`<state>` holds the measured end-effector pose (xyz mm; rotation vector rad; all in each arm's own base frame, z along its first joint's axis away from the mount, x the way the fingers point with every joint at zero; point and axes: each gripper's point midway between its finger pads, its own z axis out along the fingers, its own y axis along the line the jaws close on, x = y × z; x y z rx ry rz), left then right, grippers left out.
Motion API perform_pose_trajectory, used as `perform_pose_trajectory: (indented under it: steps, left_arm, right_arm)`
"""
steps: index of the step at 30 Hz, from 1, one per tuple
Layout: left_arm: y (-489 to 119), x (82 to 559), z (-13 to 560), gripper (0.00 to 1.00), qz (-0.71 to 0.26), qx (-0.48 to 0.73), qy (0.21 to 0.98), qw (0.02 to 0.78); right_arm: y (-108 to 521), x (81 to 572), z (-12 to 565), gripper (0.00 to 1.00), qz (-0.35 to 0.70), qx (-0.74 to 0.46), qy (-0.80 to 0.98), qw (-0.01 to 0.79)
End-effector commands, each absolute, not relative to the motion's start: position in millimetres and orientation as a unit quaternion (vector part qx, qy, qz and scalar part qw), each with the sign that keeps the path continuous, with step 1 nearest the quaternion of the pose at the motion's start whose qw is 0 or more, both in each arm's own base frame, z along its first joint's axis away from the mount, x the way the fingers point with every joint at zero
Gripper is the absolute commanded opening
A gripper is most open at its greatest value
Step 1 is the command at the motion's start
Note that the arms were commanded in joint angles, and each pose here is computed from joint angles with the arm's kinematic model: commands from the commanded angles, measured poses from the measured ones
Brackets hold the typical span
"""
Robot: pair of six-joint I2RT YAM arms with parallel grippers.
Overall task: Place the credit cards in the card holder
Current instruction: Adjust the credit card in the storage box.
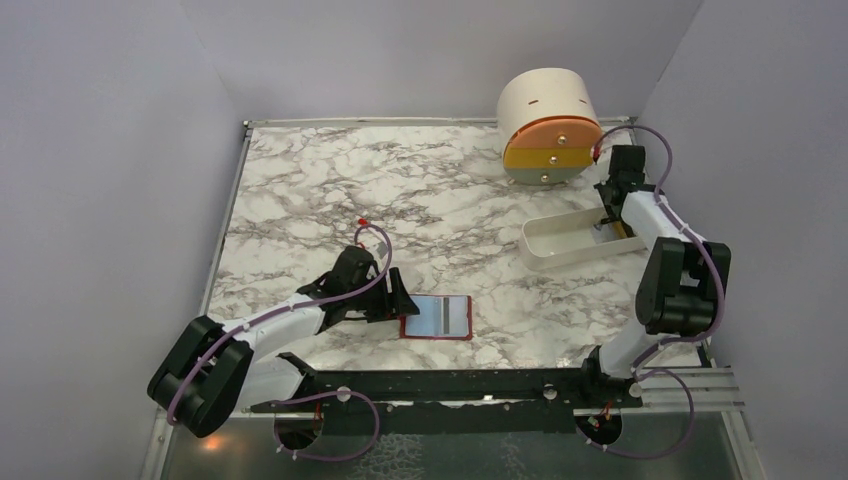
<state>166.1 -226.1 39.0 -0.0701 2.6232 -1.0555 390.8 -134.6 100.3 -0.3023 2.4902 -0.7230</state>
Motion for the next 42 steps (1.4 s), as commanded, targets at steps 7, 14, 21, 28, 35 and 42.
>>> perform_pose_trajectory:
  steps: [7, 14, 21, 28, 35, 42]
  left_arm:
    - [-226, 170, 49, 0.63, -0.370, -0.006, 0.912, 0.178]
    - [-222, 168, 45, 0.63, -0.354, -0.002, 0.919, 0.171]
    - [-219, 169, 48, 0.63, -0.344, 0.001, 0.923, 0.174]
    - [-219, 171, 53, 0.63, -0.347, -0.001, 0.921, 0.180]
    - [-221, 172, 53, 0.63, -0.347, 0.000, 0.921, 0.178]
    - [-224, 174, 49, 0.63, -0.347, 0.004, 0.922, 0.169]
  right_arm:
    - [-122, 396, 151, 0.01, -0.223, -0.071, 0.921, 0.311]
    - [-100, 393, 186, 0.01, -0.181, -0.050, 0.914, 0.359]
    - [-101, 383, 172, 0.01, -0.191, -0.054, 0.909, 0.366]
    - [-99, 391, 146, 0.01, -0.181, -0.070, 0.915, 0.353]
    - [-101, 400, 123, 0.01, -0.172, -0.074, 0.919, 0.347]
    - [-113, 403, 105, 0.01, -0.160, -0.062, 0.928, 0.331]
